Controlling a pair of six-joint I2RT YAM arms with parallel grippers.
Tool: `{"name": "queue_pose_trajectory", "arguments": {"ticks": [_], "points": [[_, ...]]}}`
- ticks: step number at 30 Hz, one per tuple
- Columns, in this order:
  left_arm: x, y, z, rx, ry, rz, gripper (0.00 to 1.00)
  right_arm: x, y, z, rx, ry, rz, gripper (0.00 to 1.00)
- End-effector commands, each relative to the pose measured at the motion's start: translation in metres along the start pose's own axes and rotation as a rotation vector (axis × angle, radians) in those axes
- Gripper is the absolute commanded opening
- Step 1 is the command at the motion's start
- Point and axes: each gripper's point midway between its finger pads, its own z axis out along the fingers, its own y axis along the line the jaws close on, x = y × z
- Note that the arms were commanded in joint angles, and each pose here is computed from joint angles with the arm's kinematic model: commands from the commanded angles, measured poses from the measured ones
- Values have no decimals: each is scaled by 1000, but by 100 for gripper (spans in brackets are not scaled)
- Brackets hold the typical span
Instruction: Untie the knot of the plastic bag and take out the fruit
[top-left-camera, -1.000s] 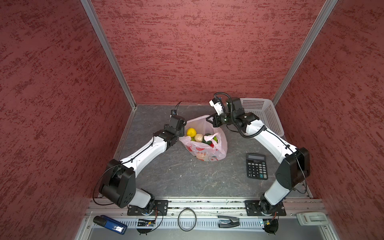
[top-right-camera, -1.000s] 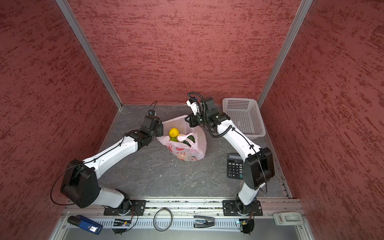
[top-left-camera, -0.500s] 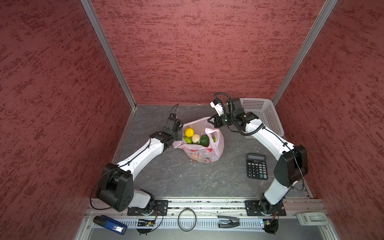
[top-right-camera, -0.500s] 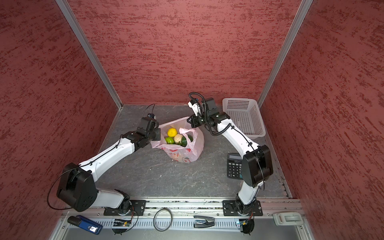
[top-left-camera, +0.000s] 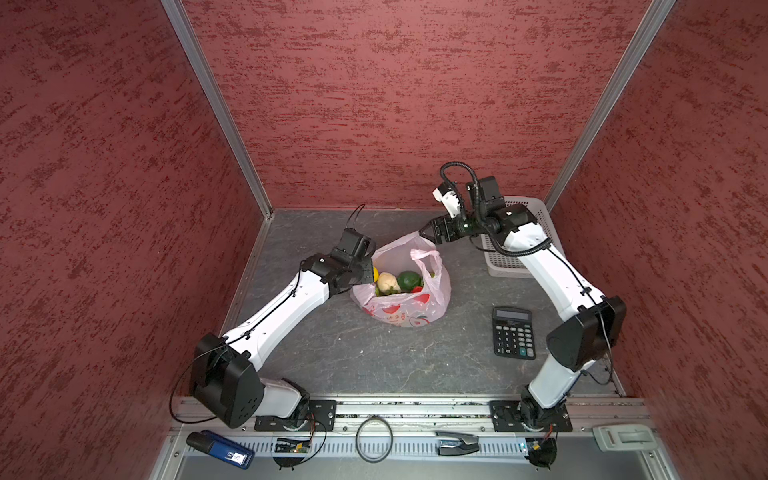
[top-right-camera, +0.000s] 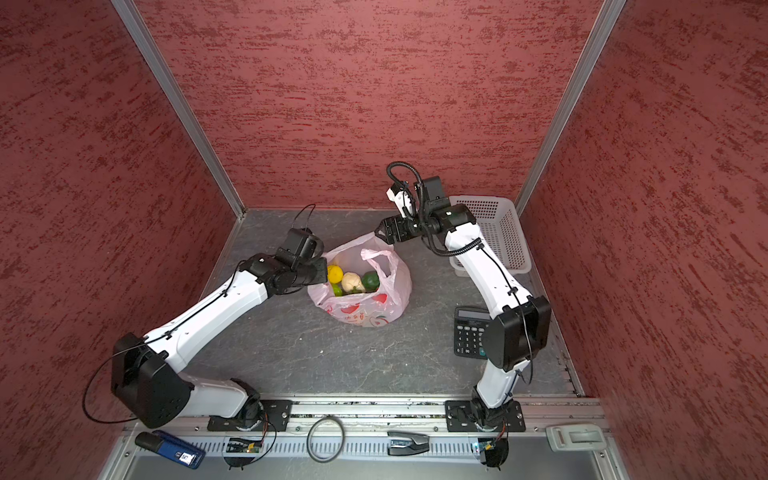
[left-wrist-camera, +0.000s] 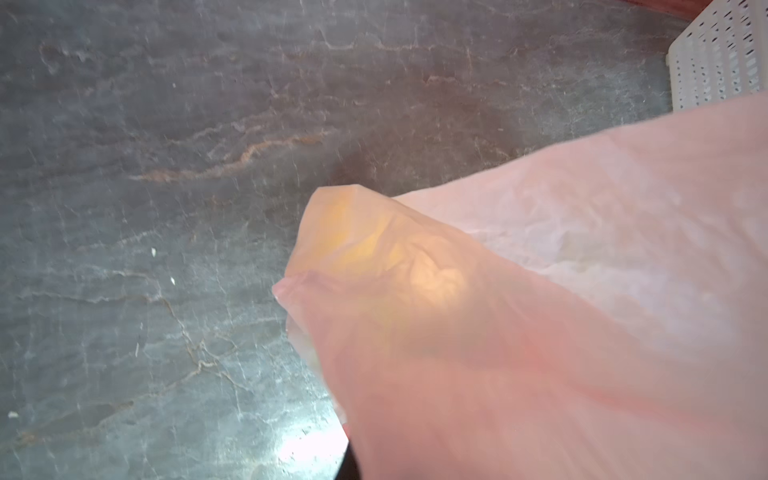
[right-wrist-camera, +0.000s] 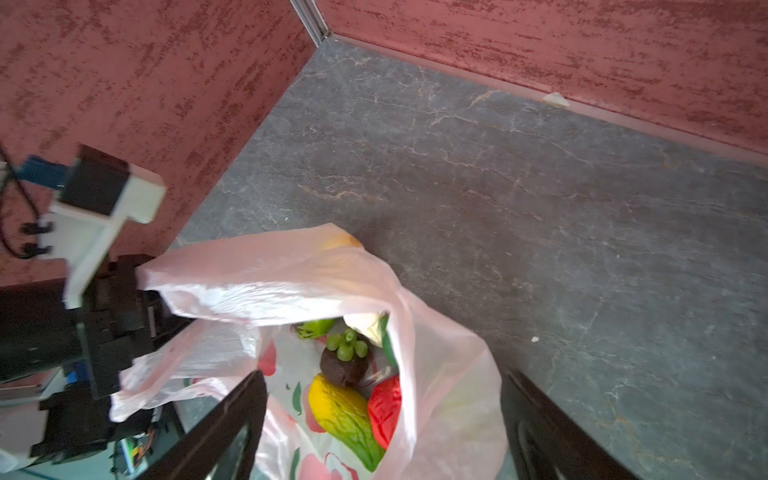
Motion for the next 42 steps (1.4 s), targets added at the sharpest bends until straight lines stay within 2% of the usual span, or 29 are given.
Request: {"name": "queue_pose_trajectory", "arguments": {"ticks": [1, 7, 13, 18, 24, 27, 31, 34, 36, 40, 42], "points": [[3, -2, -12, 2, 16, -65, 0, -10, 52, -26, -135, -20, -18, 89], [-2, -6, -21, 26, -2, -101, 0, 1, 112, -14, -295, 33, -22, 89], [-3, -6, -27, 57, -27, -143, 0, 37, 123, 26, -316, 136, -28, 85], [-5, -1, -31, 68, -38, -179, 0, 85, 94, 59, -182, 250, -62, 78], [-2, 1, -29, 70, -29, -199, 0, 139, 35, 73, 119, 266, -137, 76], [1, 7, -26, 54, -19, -211, 0, 164, 4, 65, 276, 306, -139, 76], [6, 17, -22, 34, -4, -227, 0, 196, -34, 48, 485, 398, -99, 82], [8, 22, -22, 21, 4, -228, 0, 213, -69, 32, 662, 457, -34, 86], [10, 25, -22, 13, 8, -220, 0, 215, -91, 17, 749, 452, 46, 87], [18, 22, -19, 24, 28, -204, 0, 202, -109, 2, 778, 414, 148, 90], [20, 14, -18, 40, 31, -177, 0, 186, -95, 8, 684, 383, 134, 92]]}}
